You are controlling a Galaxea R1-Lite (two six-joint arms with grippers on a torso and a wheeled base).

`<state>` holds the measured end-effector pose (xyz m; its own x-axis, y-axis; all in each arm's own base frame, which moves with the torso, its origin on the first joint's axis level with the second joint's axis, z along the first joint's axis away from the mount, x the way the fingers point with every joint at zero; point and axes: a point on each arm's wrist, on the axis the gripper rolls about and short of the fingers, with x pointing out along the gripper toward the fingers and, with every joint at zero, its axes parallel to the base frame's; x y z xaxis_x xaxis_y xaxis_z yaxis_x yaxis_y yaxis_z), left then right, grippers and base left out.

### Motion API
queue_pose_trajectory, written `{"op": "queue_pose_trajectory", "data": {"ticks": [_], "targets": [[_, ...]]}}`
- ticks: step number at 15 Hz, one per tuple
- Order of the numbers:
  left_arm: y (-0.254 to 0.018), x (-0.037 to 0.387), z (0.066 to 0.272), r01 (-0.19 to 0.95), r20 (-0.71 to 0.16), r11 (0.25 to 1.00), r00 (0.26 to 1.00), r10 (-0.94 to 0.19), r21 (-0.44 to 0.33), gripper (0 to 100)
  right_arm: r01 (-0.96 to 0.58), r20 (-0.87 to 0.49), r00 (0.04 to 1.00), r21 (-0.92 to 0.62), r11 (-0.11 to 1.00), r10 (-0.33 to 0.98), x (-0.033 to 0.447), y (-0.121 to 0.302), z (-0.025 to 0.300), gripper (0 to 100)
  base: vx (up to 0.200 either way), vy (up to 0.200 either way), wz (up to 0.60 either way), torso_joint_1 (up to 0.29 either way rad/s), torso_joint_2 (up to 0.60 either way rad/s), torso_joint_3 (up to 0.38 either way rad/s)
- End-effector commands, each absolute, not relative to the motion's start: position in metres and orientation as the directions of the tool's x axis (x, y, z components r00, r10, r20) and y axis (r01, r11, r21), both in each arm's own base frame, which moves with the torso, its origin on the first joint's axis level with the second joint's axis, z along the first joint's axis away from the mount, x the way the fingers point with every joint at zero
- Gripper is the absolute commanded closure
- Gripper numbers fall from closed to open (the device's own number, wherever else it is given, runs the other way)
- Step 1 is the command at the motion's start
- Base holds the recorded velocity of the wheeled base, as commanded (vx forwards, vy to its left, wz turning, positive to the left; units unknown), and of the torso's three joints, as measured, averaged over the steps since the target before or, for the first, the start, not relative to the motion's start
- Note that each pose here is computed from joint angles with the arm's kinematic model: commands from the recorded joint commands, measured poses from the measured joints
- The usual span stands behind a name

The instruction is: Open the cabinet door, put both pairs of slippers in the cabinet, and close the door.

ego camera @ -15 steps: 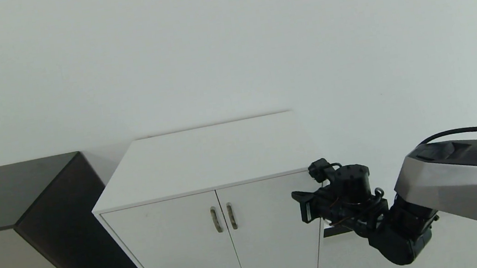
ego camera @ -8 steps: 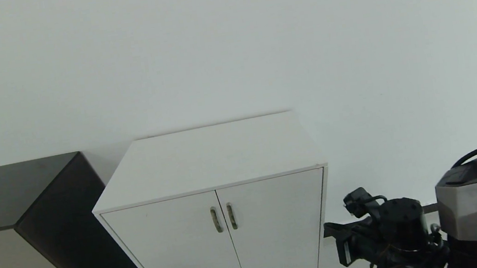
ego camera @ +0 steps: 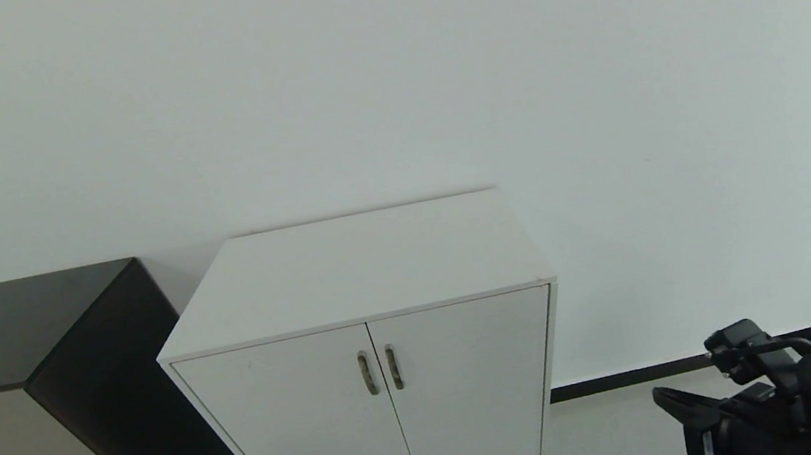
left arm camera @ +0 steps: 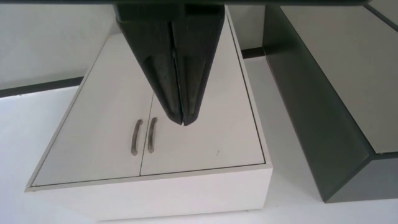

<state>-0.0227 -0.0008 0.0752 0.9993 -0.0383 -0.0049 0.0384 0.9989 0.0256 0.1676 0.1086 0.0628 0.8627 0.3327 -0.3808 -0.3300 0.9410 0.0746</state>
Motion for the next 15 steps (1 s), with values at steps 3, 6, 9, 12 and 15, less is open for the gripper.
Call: {"op": "queue_pose_trajectory", "data": {"ticks": [3, 6, 9, 12, 15], "targets": [[-0.001, -0.023, 0.075, 0.038, -0.006, 0.999, 0.999, -0.038, 0.026, 100, -0.310, -0.406, 0.861, 0.059, 0.949, 0.306, 0.121, 0.077, 0.095, 100, 0.000, 0.000, 0.00, 0.000, 0.00, 0.000], [-0.001, -0.023, 0.075, 0.038, -0.006, 0.999, 0.999, -0.038, 0.026, 100, -0.295, -0.510, 0.818, 0.026, 0.955, 0.267, 0.080, 0.048, 0.093, 100, 0.000, 0.000, 0.00, 0.000, 0.00, 0.000], [-0.001, -0.023, 0.075, 0.037, -0.006, 0.999, 0.999, -0.037, 0.026, 100, -0.318, -0.485, 0.823, 0.039, 0.947, 0.296, 0.040, 0.021, 0.089, 100, 0.000, 0.000, 0.00, 0.000, 0.00, 0.000], [-0.001, -0.023, 0.075, 0.038, -0.006, 0.999, 0.999, -0.038, 0.026, 100, -0.390, -0.414, 0.827, 0.063, 0.918, 0.380, 0.012, 0.004, 0.082, 100, 0.000, 0.000, 0.00, 0.000, 0.00, 0.000], [-0.001, -0.023, 0.075, 0.038, -0.006, 0.999, 0.999, -0.038, 0.026, 100, -0.434, -0.315, 0.852, 0.022, 0.900, 0.419, 0.004, 0.000, 0.081, 100, 0.000, 0.000, 0.00, 0.000, 0.00, 0.000]]}}
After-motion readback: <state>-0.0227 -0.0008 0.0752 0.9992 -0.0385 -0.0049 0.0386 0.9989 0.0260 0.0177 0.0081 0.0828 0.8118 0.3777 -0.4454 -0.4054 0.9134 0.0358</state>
